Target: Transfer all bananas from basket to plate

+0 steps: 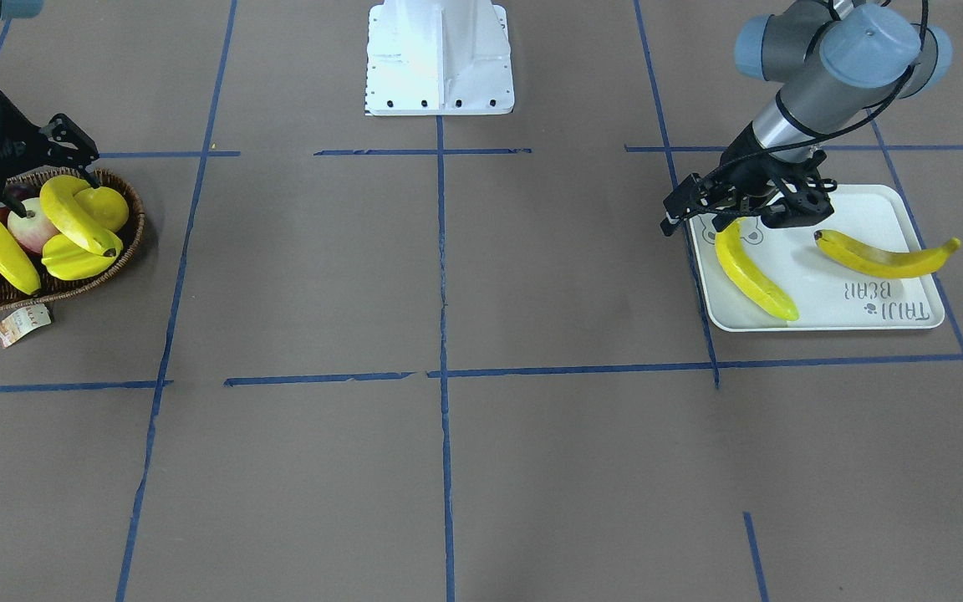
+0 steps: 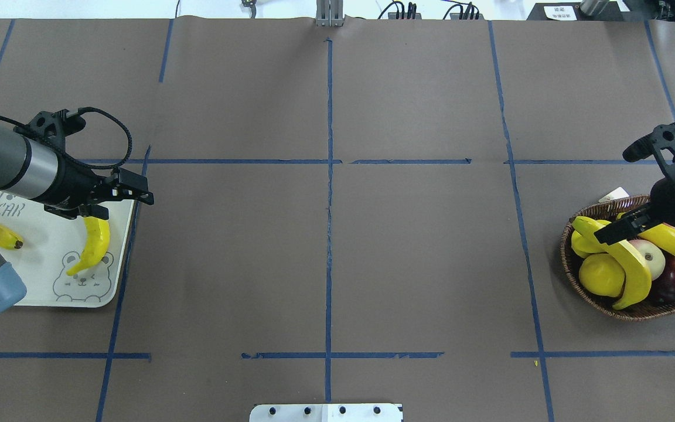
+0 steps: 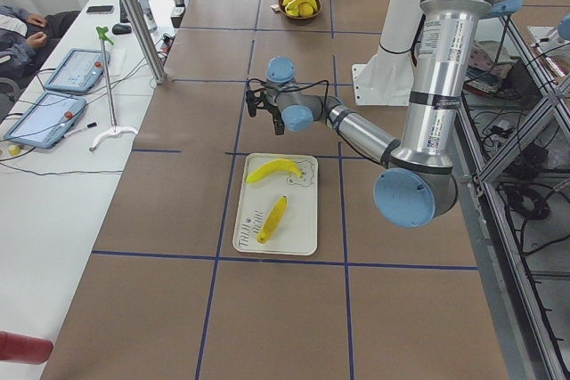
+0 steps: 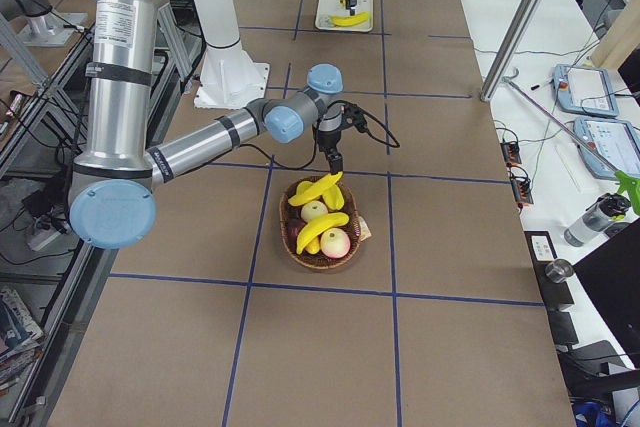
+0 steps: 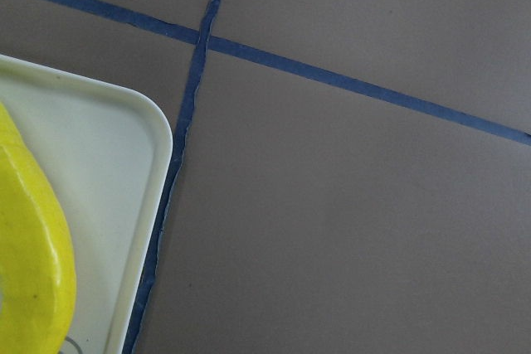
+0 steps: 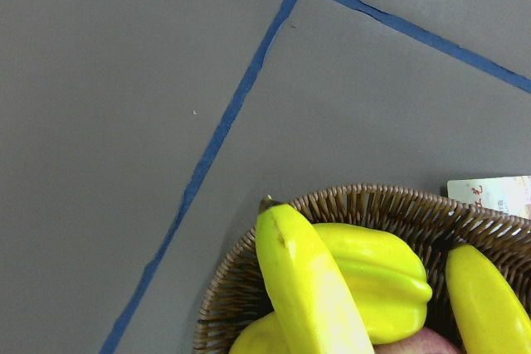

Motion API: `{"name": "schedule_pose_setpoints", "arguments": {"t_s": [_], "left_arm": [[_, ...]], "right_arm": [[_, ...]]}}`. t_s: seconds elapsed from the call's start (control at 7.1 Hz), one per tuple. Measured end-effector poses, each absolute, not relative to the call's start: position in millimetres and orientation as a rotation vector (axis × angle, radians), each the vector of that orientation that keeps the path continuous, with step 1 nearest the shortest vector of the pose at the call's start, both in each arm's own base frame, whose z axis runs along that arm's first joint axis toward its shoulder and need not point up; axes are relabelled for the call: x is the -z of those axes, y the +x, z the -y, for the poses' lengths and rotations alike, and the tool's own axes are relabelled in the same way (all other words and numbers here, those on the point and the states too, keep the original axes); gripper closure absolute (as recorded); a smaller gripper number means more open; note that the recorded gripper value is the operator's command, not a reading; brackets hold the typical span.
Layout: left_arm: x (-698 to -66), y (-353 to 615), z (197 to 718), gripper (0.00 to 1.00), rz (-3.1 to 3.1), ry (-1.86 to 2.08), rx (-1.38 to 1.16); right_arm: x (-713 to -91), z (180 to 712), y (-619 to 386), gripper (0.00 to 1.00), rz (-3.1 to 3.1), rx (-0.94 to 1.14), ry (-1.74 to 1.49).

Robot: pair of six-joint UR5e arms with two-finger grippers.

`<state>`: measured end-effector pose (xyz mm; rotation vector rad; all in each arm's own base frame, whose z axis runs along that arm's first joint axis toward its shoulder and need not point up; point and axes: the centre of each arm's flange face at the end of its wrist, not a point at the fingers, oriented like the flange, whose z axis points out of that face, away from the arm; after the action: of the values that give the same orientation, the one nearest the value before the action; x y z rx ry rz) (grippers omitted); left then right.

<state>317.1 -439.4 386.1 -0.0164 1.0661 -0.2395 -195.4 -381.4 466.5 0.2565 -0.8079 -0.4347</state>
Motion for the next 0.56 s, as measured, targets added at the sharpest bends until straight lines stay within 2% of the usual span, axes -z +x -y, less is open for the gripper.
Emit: {"name": "schedule_pose_setpoints", "arguments": {"t_s": [0.28, 0.56], "left_arm": [[-387, 319, 439, 0.01, -1.064, -0.019, 0.238], [-387, 319, 439, 0.01, -1.064, -0.02, 0.238]], "right_arm": [[-499, 373, -194, 0.03, 0.878, 0.453, 0.28], [-507, 372, -196, 0.05, 0.899, 0.432, 0.266]]}}
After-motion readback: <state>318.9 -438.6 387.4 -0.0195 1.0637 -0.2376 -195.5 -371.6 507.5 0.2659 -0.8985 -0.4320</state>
